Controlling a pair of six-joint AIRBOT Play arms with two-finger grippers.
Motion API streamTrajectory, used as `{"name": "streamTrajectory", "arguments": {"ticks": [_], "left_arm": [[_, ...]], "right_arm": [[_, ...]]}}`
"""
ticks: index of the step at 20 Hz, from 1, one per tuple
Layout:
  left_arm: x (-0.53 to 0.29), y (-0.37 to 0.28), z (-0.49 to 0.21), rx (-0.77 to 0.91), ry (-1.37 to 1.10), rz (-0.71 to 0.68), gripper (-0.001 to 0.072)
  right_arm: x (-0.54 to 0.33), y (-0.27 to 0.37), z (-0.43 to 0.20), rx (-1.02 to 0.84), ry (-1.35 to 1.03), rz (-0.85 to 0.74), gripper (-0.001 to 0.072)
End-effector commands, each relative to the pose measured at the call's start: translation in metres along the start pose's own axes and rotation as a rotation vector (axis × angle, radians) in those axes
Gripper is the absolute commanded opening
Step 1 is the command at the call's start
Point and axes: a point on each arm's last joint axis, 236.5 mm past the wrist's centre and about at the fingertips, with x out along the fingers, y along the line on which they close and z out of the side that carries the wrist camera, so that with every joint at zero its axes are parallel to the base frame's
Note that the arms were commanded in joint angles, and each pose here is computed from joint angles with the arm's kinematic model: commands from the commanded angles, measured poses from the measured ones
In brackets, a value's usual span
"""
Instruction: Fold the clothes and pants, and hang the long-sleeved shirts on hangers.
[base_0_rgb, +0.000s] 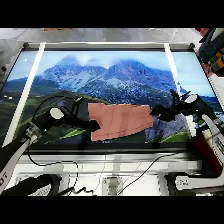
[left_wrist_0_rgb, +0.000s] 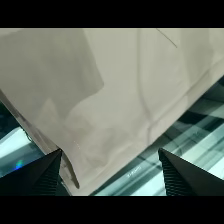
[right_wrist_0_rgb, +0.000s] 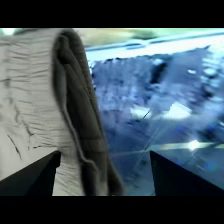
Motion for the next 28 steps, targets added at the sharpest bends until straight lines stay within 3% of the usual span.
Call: {"name": "streamTrajectory", "arguments": {"ticks": [1, 3, 4, 8, 9, 11, 16, 20, 24, 28], "left_arm": [[0.0, 0.008, 0.013, 0.008, -0.055, 0.034, 0.07], [-0.002, 0.023, 0.02, 0.05, -0.084, 0.1, 0.07], [-0.003, 0.03, 0.023, 0.071, -0.094, 0.129, 0.07], [-0.005, 0.04, 0.032, 0.105, -0.128, 0.178, 0.07], [-0.006, 0.04, 0.033, 0.105, -0.132, 0.178, 0.07], [-0.009, 0.039, 0.037, 0.117, -0.14, 0.182, 0.07], [-0.06, 0.018, 0.081, 0.272, -0.274, 0.247, 0.07], [-0.132, -0.014, 0.11, 0.387, -0.46, 0.3, 0.07], [-0.186, -0.042, 0.116, 0.435, -0.622, 0.31, 0.0699], [-0.209, -0.056, 0.114, 0.46, -0.687, 0.308, 0.0699]], "right_arm": [[0.031, 0.017, -0.003, -0.003, 0.081, 0.196, 0.0622], [0.042, 0.03, 0.0, 0.012, 0.079, 0.295, 0.0617], [0.044, 0.037, 0.001, 0.001, 0.073, 0.331, 0.0581], [0.057, 0.063, -0.01, -0.156, 0.089, 0.347, 0.0258], [0.057, 0.071, -0.011, -0.182, 0.096, 0.35, 0.0119], [0.044, 0.092, 0.001, -0.251, 0.056, 0.353, 0.0058], [-0.084, 0.151, 0.052, -0.397, -0.265, 0.264, 0.0024], [-0.218, 0.138, 0.047, -0.38, -0.544, -0.036, 0.0023], [-0.332, 0.095, -0.004, -0.205, -0.803, -0.299, 0.0023], [-0.387, 0.013, -0.094, -0.03, -0.761, -0.679, 0.0023]]}}
